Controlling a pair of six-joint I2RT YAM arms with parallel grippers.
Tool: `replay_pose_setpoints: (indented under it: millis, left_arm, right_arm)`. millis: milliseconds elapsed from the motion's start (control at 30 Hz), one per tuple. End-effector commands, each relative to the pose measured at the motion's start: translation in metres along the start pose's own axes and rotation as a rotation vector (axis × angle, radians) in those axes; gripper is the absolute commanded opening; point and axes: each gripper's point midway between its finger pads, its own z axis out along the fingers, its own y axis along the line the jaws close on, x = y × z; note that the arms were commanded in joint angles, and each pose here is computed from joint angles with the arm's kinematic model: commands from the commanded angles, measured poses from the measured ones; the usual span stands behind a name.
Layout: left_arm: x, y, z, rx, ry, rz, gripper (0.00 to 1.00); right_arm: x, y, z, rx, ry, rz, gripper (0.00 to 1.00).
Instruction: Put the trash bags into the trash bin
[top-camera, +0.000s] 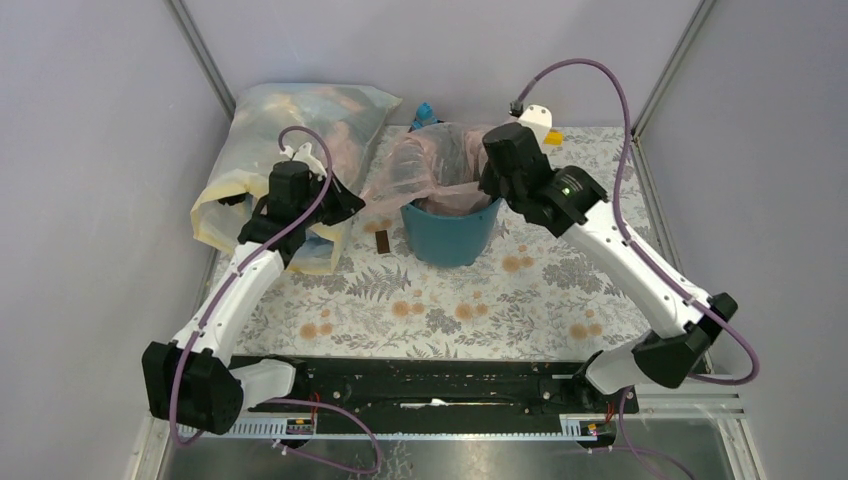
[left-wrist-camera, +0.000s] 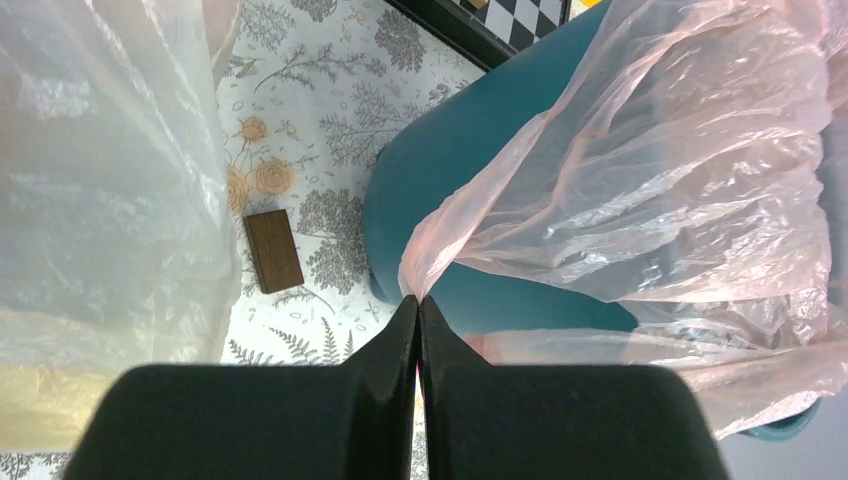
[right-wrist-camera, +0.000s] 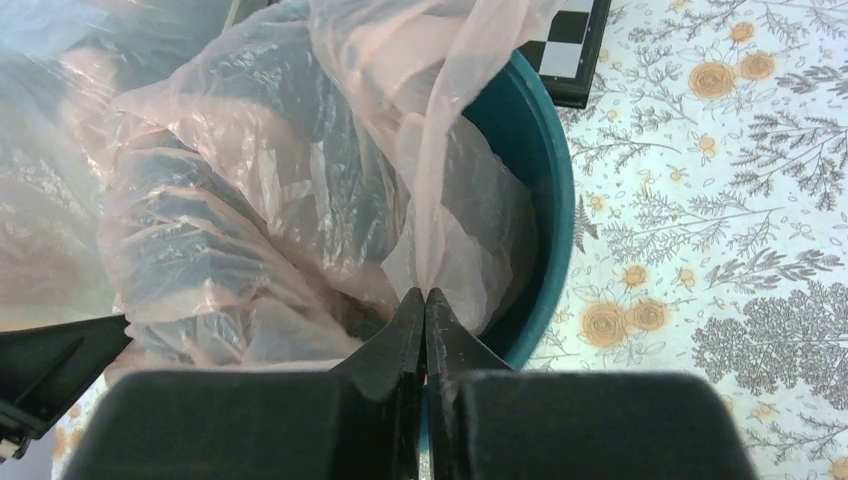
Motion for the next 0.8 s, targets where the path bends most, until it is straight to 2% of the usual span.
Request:
replay_pose_setpoints:
  millis: [0,333,533,767]
  left_arm:
    - [0.018,0.007,-0.007,-0.002,0.032,0.019,0.0]
    - [0.044,0.007,-0.012,0.052,0.094,0.003,0.0]
    - [0.05,-0.01,-0.013,0.154,0.131,-0.018,0.0]
    - [0.048,-0.014,-0.019,0.156,0.135,-0.006,0.0]
  right_arm:
    - [0.016,-0.017,-0.015,0.001,0.032,-0.032,0.03]
    - [0.038,-0.042,-0.031,-0.019,0.037,-0.021,0.05]
    - [0.032,-0.038,-0.037,-0.076,-0.003,-0.004,0.08]
    - [0.023,-0.037,-0.049,-0.106,-0.019,0.001,0.08]
